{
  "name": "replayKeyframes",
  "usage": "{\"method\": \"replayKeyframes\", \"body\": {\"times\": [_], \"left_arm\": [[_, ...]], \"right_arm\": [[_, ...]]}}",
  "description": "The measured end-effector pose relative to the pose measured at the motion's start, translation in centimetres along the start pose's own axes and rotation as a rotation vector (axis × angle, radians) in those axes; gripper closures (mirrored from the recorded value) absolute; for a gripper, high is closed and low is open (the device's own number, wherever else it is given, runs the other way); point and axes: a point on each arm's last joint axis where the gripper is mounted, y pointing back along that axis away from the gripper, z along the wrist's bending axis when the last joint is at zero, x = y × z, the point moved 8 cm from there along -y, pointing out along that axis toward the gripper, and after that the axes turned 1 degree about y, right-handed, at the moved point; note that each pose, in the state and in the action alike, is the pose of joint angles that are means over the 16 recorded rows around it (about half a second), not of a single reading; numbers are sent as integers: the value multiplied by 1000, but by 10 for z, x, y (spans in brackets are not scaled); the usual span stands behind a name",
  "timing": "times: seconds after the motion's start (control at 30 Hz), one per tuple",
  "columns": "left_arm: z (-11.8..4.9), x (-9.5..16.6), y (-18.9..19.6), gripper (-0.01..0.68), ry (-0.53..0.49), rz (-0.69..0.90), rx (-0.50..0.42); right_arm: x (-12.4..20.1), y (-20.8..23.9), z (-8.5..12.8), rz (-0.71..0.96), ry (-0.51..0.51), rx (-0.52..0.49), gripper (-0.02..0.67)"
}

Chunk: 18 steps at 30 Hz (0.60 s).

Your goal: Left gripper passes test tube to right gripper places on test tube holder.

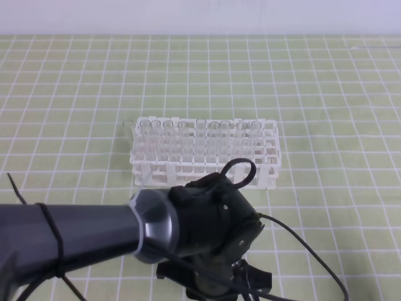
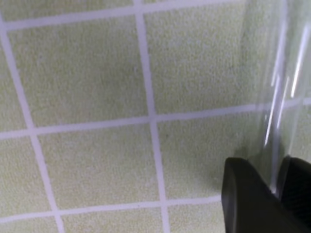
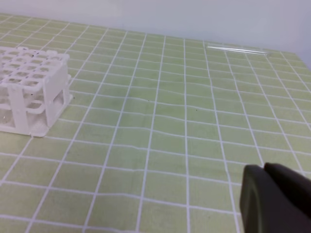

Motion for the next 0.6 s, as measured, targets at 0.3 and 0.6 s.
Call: {"method": "replayKeyframes", "body": {"times": [0.3, 0.6], "left_arm": [[4, -4, 17, 561, -18, -47, 8], [10, -9, 65, 567, -95, -200, 50]], "right_arm": [[0, 0, 0, 0, 0, 0, 666], [0, 0, 0, 0, 0, 0, 666]]}}
